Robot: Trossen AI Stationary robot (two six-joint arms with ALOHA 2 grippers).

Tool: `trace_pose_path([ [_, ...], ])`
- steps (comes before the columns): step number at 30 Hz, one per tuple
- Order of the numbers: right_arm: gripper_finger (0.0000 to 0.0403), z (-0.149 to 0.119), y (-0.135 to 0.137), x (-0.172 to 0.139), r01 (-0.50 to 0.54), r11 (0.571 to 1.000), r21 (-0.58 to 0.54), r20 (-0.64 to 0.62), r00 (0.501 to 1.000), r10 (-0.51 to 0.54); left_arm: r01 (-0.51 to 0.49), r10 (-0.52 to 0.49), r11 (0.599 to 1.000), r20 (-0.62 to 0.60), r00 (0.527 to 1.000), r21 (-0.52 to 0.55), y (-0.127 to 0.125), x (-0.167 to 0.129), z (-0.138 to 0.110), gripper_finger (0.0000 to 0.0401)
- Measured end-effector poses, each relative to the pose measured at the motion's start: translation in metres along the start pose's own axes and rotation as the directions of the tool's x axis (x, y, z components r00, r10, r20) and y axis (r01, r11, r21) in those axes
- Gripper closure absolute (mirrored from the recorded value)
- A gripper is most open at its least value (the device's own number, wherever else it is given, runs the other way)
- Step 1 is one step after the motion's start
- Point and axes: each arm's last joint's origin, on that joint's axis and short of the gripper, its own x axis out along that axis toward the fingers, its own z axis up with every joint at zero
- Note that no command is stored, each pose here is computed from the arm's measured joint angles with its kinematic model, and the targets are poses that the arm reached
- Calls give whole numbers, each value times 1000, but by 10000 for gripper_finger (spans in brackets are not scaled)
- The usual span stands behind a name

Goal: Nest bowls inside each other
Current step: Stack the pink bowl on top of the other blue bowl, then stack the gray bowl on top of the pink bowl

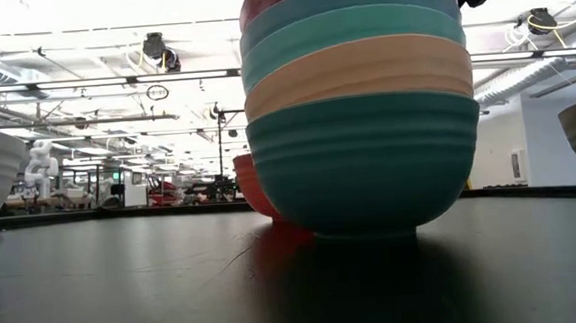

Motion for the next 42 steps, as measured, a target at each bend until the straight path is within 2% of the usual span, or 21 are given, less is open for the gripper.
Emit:
trace_pose_path([
  [12, 287, 0, 0, 0, 0, 1000, 0, 0, 1000, 0, -7, 7, 1000, -10, 1000, -17, 0, 0, -1, 233],
  [17, 287, 0, 0, 0, 0, 1000, 0, 0, 1000, 0, 6, -6, 1000, -14, 1000, -8, 1, -13, 2, 198],
  [27, 287, 0, 0, 0, 0, 1000, -7, 0, 1000, 0, -15, 17, 1000, 88, 996, -24, 4, -63, 19, 183],
  [31, 287, 0, 0, 0, 1, 1000, -2, -4, 1000, -1, -109, 110, 994, 51, 993, -22, 5, -81, 15, 183],
  [34, 287, -2, 0, 0, 2, 1000, 2, -25, 1000, -1, -176, 178, 984, 67, 982, -28, 3, -102, 8, 183],
  [38, 287, -4, 0, 0, 3, 1000, 5, -43, 999, -3, -274, 275, 961, 160, 948, -33, -2, -142, 2, 183],
  [42, 287, -3, 0, 0, 3, 1000, 4, -33, 999, -2, -286, 290, 956, 309, 906, -59, -5, -188, -4, 183],
])
